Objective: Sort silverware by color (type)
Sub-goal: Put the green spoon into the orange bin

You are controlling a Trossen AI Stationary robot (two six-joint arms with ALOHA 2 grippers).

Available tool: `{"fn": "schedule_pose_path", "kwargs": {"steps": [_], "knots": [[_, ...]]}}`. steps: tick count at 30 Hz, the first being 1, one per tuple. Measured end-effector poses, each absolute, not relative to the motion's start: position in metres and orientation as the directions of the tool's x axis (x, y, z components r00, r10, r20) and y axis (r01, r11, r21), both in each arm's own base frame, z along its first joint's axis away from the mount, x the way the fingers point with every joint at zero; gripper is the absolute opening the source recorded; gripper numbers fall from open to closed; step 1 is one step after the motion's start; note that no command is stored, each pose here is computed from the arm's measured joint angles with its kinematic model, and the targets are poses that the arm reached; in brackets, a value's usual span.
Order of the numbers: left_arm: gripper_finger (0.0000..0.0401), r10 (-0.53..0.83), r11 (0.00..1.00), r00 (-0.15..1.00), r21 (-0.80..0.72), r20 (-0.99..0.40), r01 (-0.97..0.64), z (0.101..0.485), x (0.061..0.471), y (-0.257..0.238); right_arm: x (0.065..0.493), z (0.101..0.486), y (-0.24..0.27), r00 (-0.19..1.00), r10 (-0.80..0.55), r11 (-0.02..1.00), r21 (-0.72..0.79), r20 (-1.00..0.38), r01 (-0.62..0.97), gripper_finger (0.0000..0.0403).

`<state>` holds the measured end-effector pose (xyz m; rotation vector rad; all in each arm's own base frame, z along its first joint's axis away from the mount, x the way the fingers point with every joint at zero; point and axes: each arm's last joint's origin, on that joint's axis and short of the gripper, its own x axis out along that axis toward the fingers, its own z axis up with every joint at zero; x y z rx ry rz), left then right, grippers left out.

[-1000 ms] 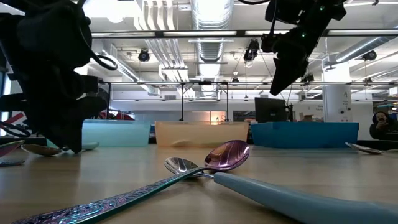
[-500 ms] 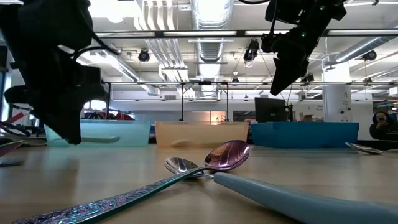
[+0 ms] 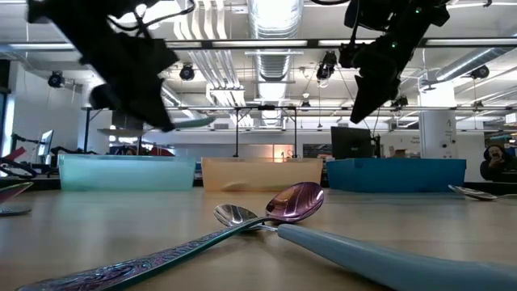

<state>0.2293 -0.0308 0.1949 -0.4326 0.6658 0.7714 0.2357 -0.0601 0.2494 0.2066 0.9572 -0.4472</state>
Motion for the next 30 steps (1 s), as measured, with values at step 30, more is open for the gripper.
{"fn": "schedule_pose_path", "kwargs": {"steps": [30], "knots": [[0.0029,0.572,0.779,0.795,-0.171,-0.200,-0.604,0.187,0.287,0.156,0.240,0.253,-0.061,0.537,-0.289,0.880,0.001,-0.792,0.474,0.0070]]}}
